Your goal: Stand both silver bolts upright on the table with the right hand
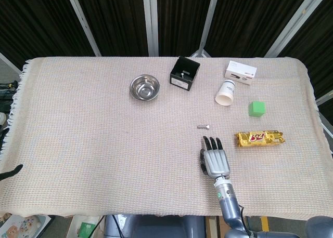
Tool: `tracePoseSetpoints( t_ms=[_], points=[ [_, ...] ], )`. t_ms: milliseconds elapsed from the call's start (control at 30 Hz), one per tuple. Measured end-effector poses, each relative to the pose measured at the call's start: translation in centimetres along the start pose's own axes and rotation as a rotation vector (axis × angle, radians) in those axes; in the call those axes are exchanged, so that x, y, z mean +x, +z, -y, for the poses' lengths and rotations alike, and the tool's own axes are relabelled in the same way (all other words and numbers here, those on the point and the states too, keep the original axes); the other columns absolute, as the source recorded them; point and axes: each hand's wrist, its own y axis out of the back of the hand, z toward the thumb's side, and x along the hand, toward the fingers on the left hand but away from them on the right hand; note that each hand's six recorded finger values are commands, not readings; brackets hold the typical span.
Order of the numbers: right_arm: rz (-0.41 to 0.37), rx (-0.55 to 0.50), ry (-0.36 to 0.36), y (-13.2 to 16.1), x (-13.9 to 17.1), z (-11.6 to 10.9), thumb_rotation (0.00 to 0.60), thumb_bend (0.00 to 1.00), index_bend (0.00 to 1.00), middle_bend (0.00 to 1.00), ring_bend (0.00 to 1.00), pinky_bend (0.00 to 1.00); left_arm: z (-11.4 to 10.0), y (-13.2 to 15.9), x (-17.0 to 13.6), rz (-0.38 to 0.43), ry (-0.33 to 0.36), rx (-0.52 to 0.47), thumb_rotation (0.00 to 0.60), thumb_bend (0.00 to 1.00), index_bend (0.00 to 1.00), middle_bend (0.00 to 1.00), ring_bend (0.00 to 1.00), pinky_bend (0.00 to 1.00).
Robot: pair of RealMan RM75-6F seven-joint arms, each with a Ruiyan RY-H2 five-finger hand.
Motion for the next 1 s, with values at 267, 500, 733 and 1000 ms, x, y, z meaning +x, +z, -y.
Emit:
tracePoseSetpoints(
  t_ms=[267, 500, 733, 1000],
  points=[
    [0.002, 0.002, 0.015, -0.17, -0.04, 0.26, 0.6, 0.37, 0.55, 0.07, 0.01, 0.0, 0.05, 0.1, -0.03, 0.001, 0.0, 0.004, 0.6, 0.01, 0.1, 0.02, 0.0, 0.0],
    [-0.001, 0.008, 0.015, -0.15, -0.08, 0.23, 0.6, 0.37, 0.55, 0.07, 0.01, 0.0, 0.1, 0.17, -0.03, 0.002, -0.001, 0.007, 0.6, 0.01, 0.1, 0.02, 0.0, 0.0],
    [0.006, 0.007, 0.019, -0.47, -0.2, 0.29, 0.6, 0.37, 0.57, 0.07, 0.01, 0.0, 0.07, 0.14, -0.05, 0.001, 0.001, 0.008, 0.6, 0.01, 0.1, 0.02, 0.0, 0.0],
    [0.004, 0.01, 0.017, -0.77, -0.11, -0.15, 0.6, 0.37, 0.57, 0.07, 0.01, 0.0, 0.14, 0.26, -0.09, 0.003, -0.001, 0.01, 0.6, 0.01, 0.1, 0.02, 0.0, 0.0]
  ],
)
